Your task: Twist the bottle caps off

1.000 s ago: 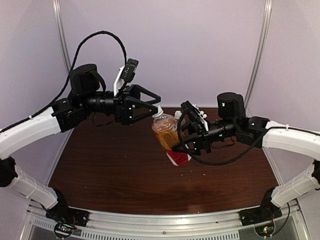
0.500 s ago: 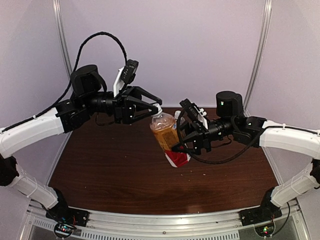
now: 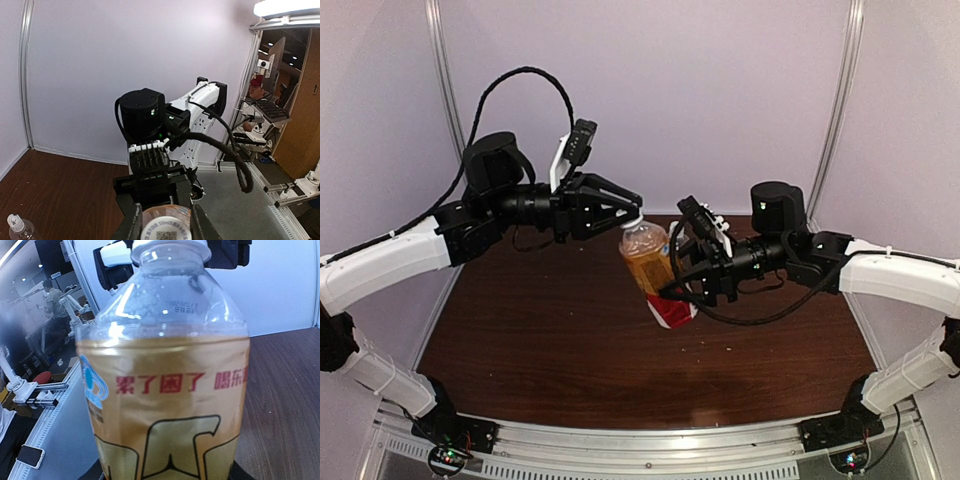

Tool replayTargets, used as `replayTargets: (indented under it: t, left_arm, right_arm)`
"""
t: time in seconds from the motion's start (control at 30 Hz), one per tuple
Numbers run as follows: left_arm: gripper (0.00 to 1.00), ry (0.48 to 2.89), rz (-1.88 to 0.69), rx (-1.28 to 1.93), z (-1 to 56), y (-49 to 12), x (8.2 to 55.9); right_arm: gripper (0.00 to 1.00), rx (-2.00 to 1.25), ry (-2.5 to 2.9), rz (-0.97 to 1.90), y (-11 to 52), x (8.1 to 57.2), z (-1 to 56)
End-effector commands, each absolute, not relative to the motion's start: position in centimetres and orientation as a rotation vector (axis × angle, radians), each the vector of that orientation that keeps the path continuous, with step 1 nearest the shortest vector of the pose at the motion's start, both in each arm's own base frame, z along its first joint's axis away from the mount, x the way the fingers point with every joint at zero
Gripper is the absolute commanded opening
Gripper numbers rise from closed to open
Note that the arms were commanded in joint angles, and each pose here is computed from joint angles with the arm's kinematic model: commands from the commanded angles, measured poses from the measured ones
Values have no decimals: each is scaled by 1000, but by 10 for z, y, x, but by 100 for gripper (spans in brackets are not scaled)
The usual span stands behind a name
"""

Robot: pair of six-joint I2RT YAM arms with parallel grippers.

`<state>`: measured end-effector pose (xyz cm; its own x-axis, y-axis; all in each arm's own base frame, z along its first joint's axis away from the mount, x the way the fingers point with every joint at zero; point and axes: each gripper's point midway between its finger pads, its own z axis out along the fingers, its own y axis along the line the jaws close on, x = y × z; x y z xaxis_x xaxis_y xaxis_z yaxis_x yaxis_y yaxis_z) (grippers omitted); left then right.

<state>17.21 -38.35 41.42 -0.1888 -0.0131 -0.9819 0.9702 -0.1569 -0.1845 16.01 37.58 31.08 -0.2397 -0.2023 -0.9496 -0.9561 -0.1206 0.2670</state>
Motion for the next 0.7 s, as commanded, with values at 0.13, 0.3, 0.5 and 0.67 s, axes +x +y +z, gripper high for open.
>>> replayTargets:
  t: [0.13, 0.3, 0.5, 0.67]
  left_arm:
    - [10, 1671, -1219, 719, 391, -380, 251]
    - [18, 1848, -1075, 437, 381, -368, 274]
    - [39, 1858, -1049, 376, 381, -365, 281]
    - [60, 1728, -1067, 537, 397, -370, 271]
  right_arm:
    - [40, -1061, 1606, 913, 360, 238, 312]
    - [40, -943, 1651, 678, 343, 273, 301]
    - [39, -940, 1647, 650, 340, 275, 300]
    - [38, -1037, 1597, 757, 349, 254, 298]
